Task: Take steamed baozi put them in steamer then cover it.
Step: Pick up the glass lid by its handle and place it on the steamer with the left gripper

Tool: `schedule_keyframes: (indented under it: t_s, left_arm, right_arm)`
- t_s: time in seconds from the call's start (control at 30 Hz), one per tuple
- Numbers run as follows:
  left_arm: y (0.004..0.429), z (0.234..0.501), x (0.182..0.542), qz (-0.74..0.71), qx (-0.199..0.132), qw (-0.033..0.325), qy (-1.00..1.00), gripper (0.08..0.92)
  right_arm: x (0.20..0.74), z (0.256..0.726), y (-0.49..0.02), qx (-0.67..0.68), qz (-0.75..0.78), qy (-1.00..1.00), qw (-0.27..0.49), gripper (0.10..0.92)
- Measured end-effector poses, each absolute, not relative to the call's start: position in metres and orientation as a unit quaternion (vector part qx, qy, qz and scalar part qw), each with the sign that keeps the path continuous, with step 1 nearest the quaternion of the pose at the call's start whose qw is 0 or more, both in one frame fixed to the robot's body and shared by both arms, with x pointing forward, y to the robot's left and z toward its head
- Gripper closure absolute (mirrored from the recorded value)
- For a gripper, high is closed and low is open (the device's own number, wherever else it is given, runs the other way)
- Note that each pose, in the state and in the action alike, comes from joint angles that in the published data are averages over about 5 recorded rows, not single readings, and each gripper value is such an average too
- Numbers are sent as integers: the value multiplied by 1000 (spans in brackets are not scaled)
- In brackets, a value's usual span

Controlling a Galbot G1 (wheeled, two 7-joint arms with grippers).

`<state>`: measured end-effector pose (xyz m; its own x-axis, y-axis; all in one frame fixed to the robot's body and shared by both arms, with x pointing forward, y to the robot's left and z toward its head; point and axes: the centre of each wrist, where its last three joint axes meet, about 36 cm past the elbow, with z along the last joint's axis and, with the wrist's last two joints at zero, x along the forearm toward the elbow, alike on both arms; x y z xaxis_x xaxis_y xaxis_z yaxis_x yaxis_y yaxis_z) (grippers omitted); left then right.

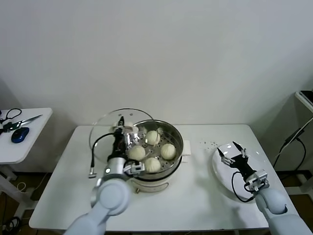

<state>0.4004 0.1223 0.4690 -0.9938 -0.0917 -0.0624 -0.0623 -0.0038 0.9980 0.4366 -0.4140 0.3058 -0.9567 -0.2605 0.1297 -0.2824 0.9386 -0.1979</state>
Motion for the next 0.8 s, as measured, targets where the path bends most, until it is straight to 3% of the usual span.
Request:
schedule_keyframes:
  t_s: [0.4, 0.8]
  left_arm:
    - [57, 456, 405, -701, 25, 7, -713, 852]
    - [29, 444, 413, -704, 13, 23, -709, 852]
  right_arm:
    - [436, 302, -417, 135, 110, -983, 51, 200]
    - [432, 301, -423, 132, 114, -983, 51, 200]
